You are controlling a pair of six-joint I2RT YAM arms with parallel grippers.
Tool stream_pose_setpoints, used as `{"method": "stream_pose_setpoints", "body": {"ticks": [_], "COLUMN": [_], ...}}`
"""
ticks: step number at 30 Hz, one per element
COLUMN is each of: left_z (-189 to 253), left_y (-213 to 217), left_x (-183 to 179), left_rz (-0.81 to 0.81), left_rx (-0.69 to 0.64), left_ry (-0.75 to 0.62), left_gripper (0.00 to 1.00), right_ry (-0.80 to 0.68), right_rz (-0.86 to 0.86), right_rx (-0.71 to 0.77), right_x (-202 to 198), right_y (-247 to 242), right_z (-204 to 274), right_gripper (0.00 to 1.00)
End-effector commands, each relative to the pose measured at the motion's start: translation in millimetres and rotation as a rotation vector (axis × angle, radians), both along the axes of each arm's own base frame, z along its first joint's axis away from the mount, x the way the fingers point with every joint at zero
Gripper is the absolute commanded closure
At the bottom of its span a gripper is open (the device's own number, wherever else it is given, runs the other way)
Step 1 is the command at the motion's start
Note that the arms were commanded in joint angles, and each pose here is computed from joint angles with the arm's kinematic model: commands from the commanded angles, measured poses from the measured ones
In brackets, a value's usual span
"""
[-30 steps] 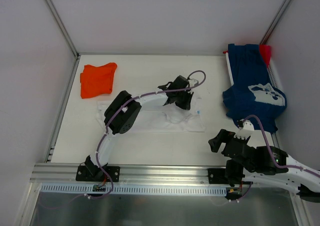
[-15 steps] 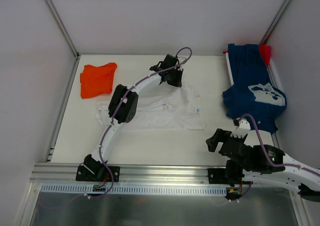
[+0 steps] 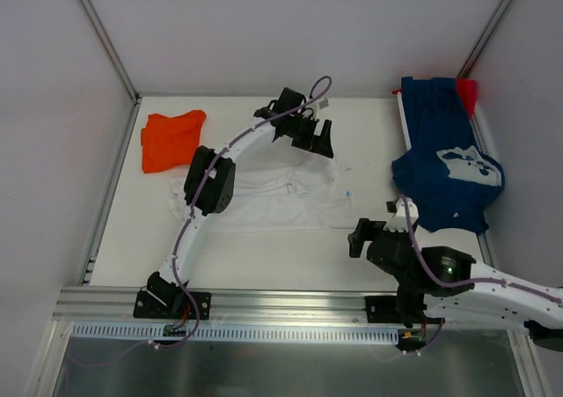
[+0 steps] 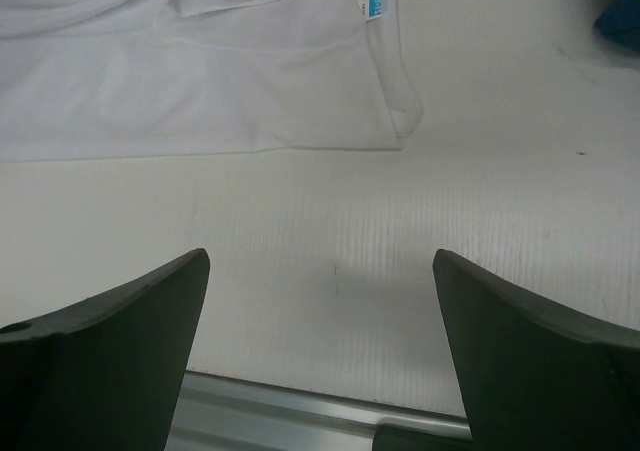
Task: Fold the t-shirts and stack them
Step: Fold the other side of the tshirt into a rectangle
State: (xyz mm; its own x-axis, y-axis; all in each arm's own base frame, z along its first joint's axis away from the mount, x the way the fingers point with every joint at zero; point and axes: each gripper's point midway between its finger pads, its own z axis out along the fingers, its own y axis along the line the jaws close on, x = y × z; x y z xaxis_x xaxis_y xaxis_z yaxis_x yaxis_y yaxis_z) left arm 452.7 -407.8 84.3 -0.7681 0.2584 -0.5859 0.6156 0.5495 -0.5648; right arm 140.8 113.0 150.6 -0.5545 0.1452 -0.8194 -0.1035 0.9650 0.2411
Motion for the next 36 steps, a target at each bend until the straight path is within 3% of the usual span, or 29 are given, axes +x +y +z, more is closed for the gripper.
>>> {"method": "stream_pose_setpoints", "body": {"ticks": [1,5,9,11,12,16,23,26,30,34,36], "left_z": [146,197,202,215,198,205,178,148,141,136,131], "left_y": [0,29,73,98,105,133,160,172,184,185,188], "left_x": [-6,8,28,30,26,4,-58,-81,-103,-123,-132], "left_rz": [-0.042,0.009,0.174,0.261,0.28,0.357,0.424,0.435,0.464,0.471,0.475], "left_rx": [-0.171,-0.249,-0.202,-0.152,-0.108,-0.051,-0.074,-0.044,-0.049,-0.1,-0.113], "left_ry": [-0.226,-0.251,-0.245,-0.306,-0.289,-0.326,-0.292,-0.256,-0.263,-0.231,-0.243], "left_gripper": [0.01,0.01,0.01,0.01,0.01,0.01,0.01,0.01,0.01,0.01,0.01], "right_ry": [-0.057,0.065,0.111,0.098,0.119,0.18,0.17,0.196,0.192,0.184,0.185], "right_rz": [0.021,0.122,0.112,0.107,0.135,0.144,0.156,0.15,0.151,0.15,0.153], "right_rx": [-0.035,0.058,0.074,0.124,0.148,0.131,0.12,0.112,0.095,0.105,0.117], "right_x": [23,51,94,121,125,165,221,236,252,263,265], "right_y": [27,73,79,82,88,97,102,102,105,107,107], "right_z": [25,13,0,3,-1,-34,-53,-68,-72,-73,-74], "right_gripper": [0.01,0.0,0.0,0.01,0.01,0.01,0.01,0.01,0.03,0.08,0.25]}}
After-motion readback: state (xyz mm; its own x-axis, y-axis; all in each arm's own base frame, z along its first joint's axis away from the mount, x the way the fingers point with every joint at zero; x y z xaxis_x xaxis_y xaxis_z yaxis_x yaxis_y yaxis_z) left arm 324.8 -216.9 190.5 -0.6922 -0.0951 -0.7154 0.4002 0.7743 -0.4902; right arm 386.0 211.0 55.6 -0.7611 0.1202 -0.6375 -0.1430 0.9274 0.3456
